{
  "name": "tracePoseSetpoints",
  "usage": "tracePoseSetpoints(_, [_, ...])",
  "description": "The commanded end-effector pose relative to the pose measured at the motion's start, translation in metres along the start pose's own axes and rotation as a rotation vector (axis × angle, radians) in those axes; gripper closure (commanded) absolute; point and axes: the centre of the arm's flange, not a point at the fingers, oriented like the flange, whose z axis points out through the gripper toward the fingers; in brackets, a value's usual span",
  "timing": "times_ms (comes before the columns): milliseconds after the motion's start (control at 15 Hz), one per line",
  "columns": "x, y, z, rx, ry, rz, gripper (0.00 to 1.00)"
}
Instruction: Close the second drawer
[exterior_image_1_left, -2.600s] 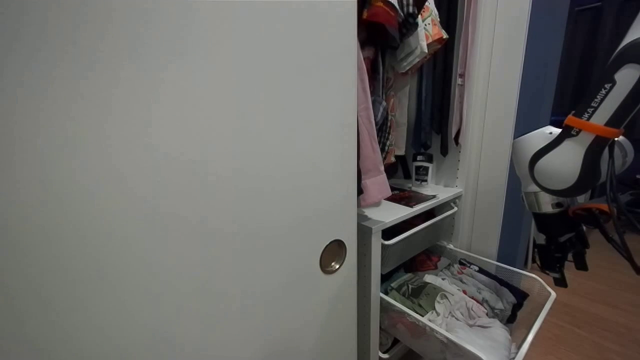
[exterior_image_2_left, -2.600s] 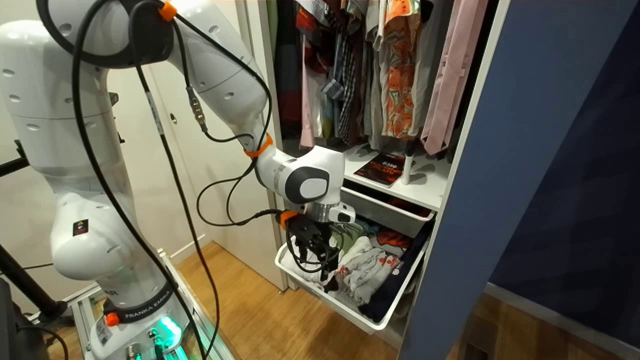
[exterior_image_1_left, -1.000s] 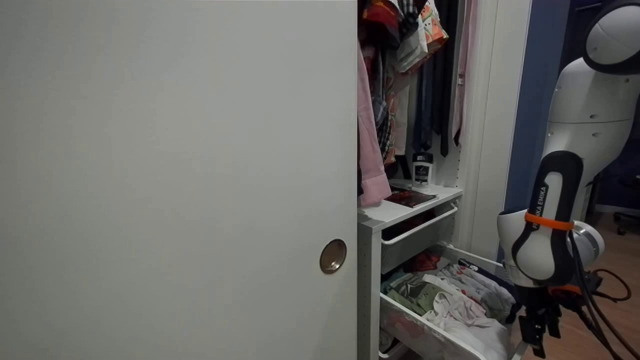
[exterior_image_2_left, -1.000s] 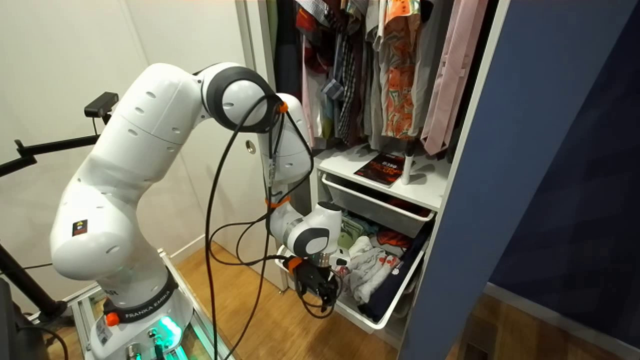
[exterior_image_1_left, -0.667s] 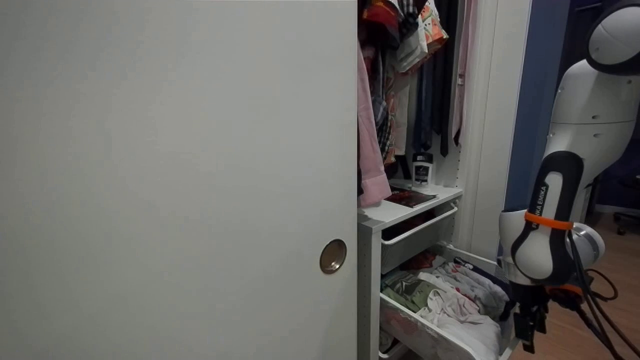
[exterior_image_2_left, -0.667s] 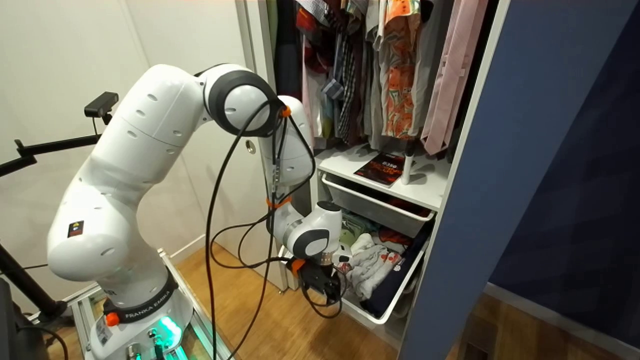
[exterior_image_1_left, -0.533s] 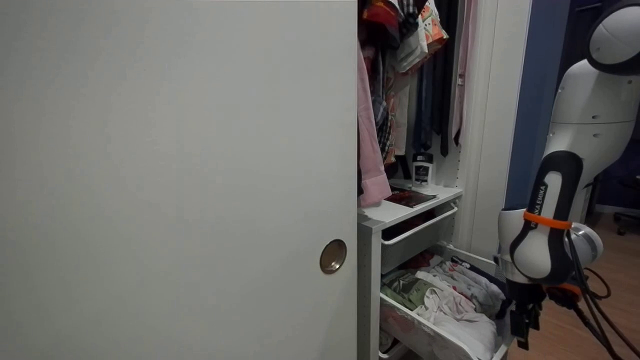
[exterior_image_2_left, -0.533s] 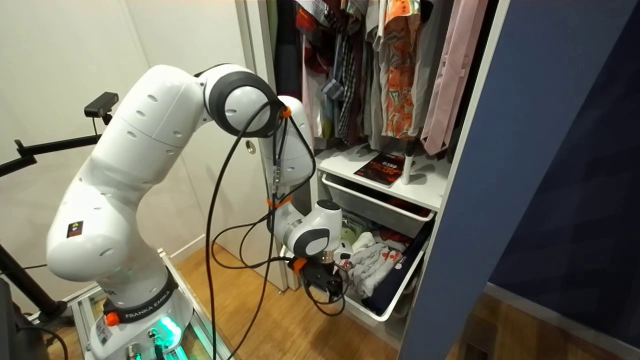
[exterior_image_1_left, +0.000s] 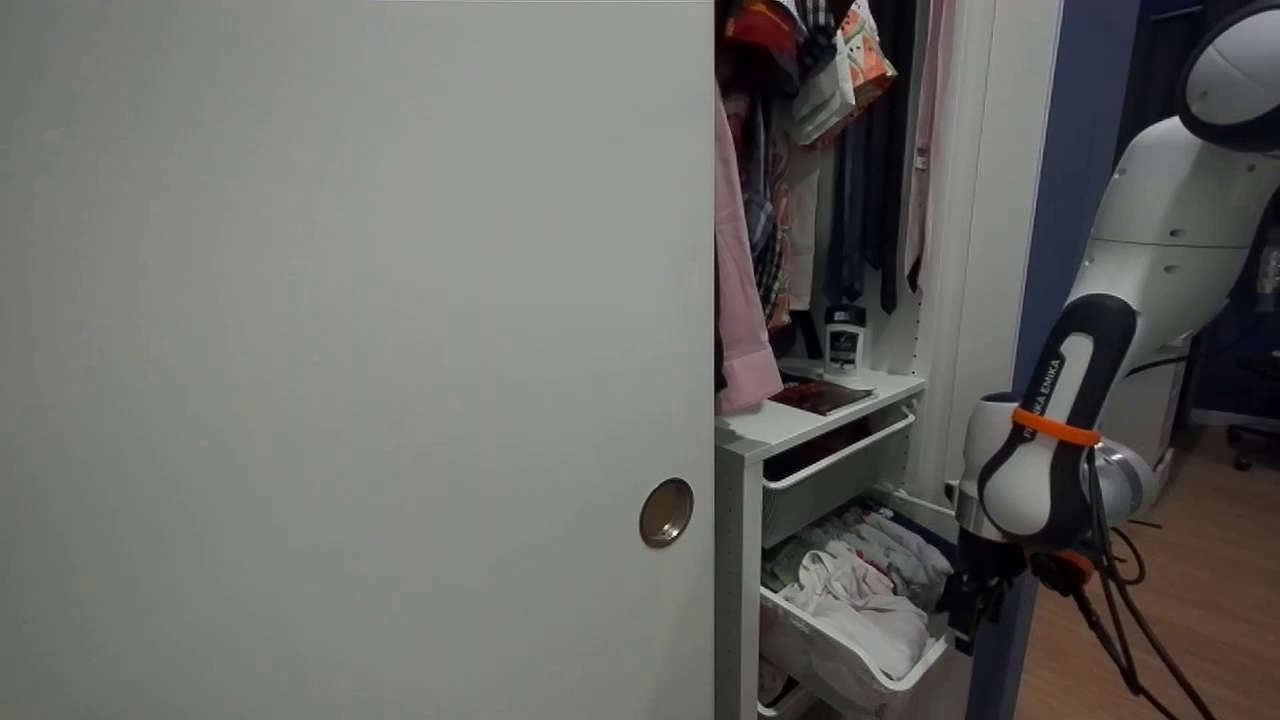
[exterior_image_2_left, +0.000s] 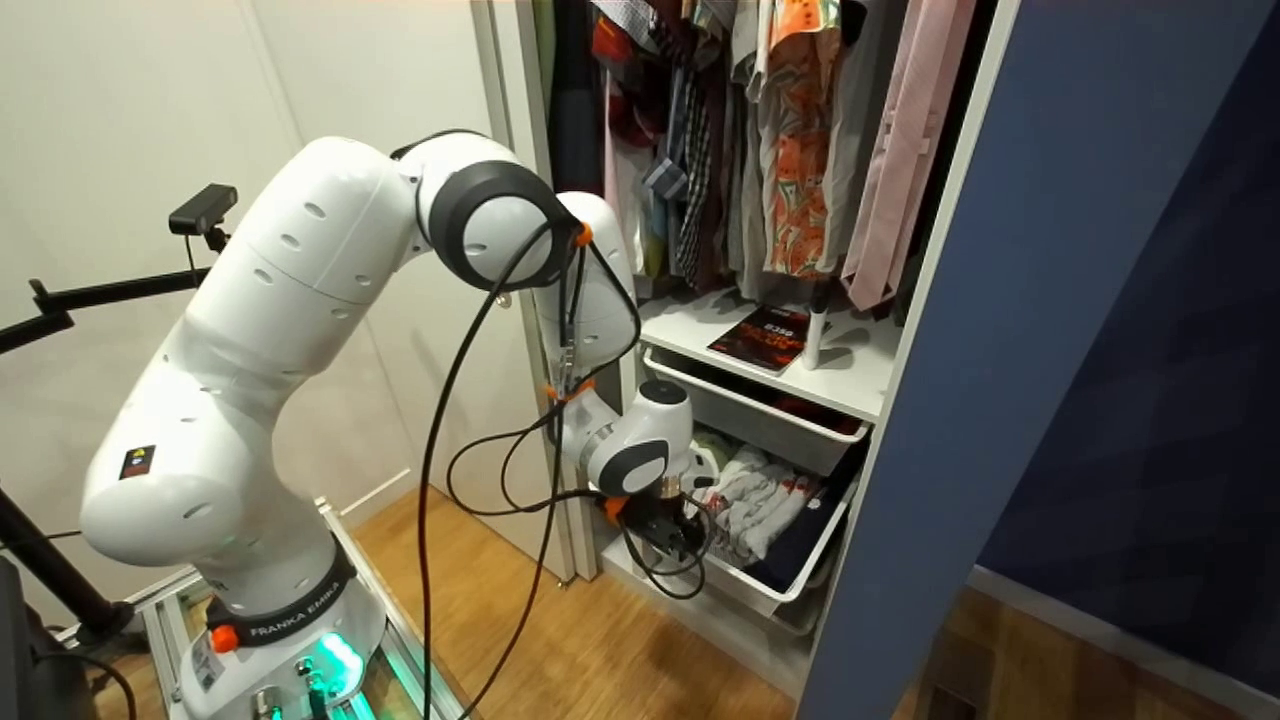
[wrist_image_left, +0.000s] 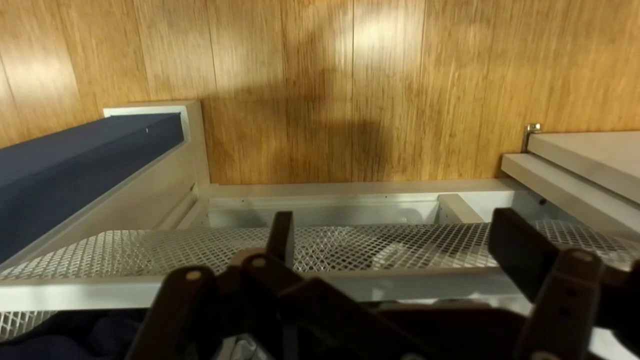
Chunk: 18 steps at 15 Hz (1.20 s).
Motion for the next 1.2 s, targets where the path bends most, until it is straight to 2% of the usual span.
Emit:
tracePoseSetpoints(0, [0.044, 0.005, 0.014, 0.001, 0.103, 0.002, 0.00])
tracePoseSetpoints(533, [0.119, 0.010, 0.013, -0.014, 0.245, -0.002, 0.00])
tracePoseSetpoints(1133, [0.166, 0.007, 0.011, -0.023, 0.340, -0.015, 0.00])
